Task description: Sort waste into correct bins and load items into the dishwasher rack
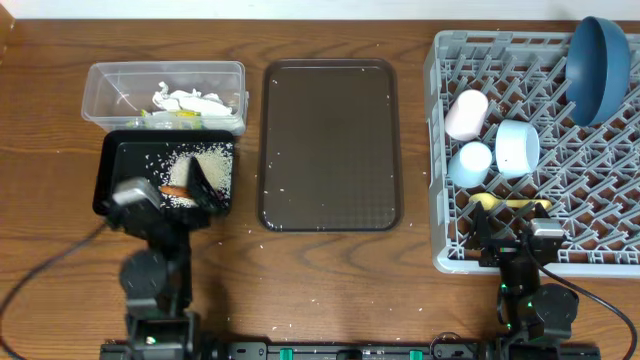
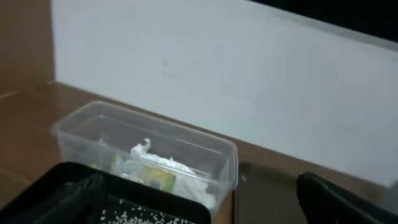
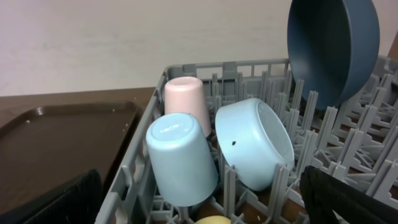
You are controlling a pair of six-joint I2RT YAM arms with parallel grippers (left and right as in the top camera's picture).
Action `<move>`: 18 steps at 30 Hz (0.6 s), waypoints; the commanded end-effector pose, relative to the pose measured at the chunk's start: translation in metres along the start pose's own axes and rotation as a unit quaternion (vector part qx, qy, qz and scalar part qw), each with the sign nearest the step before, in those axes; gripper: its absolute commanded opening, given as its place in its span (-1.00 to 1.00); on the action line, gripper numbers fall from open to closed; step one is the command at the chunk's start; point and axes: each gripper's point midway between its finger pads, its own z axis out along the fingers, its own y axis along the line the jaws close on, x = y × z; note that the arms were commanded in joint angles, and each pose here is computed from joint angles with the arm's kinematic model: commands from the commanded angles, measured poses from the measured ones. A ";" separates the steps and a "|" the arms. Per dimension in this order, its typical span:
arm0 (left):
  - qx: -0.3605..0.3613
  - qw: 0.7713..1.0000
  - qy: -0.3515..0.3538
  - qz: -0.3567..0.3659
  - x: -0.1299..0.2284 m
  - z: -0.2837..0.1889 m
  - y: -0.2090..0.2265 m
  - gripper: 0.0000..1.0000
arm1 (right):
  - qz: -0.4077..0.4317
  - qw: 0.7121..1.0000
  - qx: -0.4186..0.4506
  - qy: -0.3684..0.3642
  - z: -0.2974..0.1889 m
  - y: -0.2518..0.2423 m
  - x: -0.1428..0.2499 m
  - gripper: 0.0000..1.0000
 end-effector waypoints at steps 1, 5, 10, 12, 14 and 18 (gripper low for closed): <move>0.047 0.998 -0.003 0.050 0.025 -0.011 -0.011 0.99 | -0.006 1.000 -0.001 -0.001 0.000 0.000 0.001 0.98; 0.072 0.992 -0.022 0.098 0.038 -0.022 -0.018 0.99 | -0.006 1.000 -0.001 -0.001 0.000 0.000 0.001 0.98; 0.076 0.991 -0.024 0.109 0.047 -0.029 -0.017 0.99 | -0.006 1.000 -0.001 -0.001 0.000 0.000 0.001 0.98; 0.075 0.991 -0.017 0.110 0.053 -0.029 -0.015 0.98 | -0.006 1.000 -0.001 -0.001 0.000 0.000 0.001 0.99; 0.073 0.991 -0.003 0.112 0.062 -0.030 -0.013 0.99 | -0.006 1.000 -0.001 -0.001 0.000 0.000 0.001 0.98; 0.069 0.990 0.026 0.121 0.076 -0.031 -0.008 0.99 | -0.006 1.000 -0.001 -0.001 0.000 0.000 0.001 0.99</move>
